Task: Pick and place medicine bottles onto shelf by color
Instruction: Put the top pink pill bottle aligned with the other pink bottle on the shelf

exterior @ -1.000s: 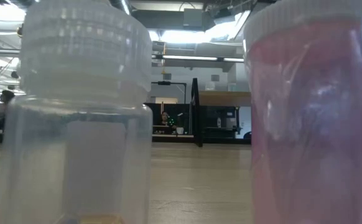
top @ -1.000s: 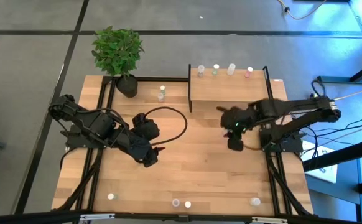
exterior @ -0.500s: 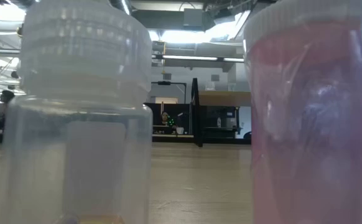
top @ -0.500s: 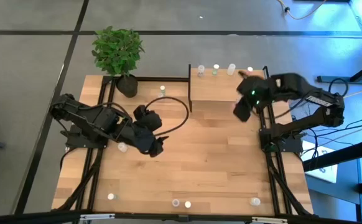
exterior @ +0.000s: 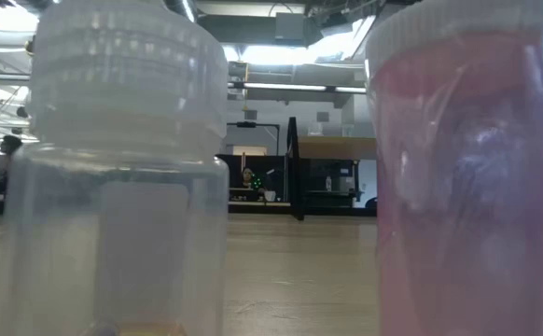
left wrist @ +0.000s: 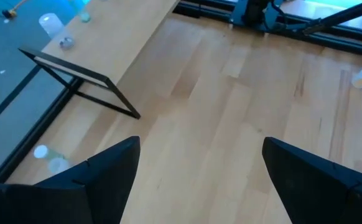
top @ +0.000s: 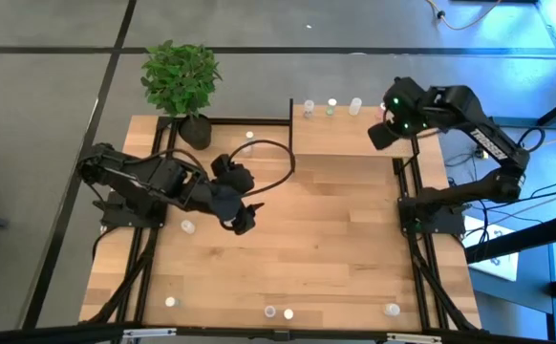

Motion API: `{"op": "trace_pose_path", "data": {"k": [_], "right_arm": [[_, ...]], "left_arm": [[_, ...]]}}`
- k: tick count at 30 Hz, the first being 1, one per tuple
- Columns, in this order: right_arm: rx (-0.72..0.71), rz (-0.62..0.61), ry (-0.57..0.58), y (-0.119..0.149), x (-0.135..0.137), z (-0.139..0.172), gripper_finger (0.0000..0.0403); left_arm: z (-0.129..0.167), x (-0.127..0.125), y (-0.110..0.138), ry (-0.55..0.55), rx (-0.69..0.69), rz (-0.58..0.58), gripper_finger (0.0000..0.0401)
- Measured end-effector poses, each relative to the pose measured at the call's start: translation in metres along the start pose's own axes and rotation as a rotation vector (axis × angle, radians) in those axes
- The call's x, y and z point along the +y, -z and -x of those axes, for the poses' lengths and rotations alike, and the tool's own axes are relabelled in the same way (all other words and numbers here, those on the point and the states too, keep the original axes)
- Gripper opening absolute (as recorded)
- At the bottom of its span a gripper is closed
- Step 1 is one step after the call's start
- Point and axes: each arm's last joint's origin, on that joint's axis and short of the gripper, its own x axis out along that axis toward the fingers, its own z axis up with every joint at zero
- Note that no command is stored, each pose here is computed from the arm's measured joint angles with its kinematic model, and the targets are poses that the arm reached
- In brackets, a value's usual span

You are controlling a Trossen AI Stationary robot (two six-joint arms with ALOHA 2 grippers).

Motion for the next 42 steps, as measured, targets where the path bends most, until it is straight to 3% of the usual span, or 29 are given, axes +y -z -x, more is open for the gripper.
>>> {"op": "trace_pose_path", "data": {"k": [5,16,28,35,42], "right_arm": [[0.057,-0.044,0.066,-0.016,-0.011,-0.018,0.0117],[0.224,-0.062,0.167,-0.050,-0.031,-0.070,0.0117],[0.305,-0.012,0.184,-0.071,-0.034,-0.111,0.0117],[0.317,0.016,0.182,-0.071,-0.034,-0.113,0.0117],[0.270,-0.002,0.175,-0.064,-0.037,-0.095,0.0117]], "left_arm": [[-0.002,0.002,-0.004,-0.009,-0.026,0.018,0.0334],[-0.004,0.008,-0.018,-0.189,-0.212,0.044,0.0334],[-0.004,0.008,-0.019,-0.199,-0.220,0.046,0.0334],[-0.004,0.008,-0.018,-0.198,-0.219,0.047,0.0334],[-0.004,0.008,-0.018,-0.196,-0.220,0.059,0.0334]]}}
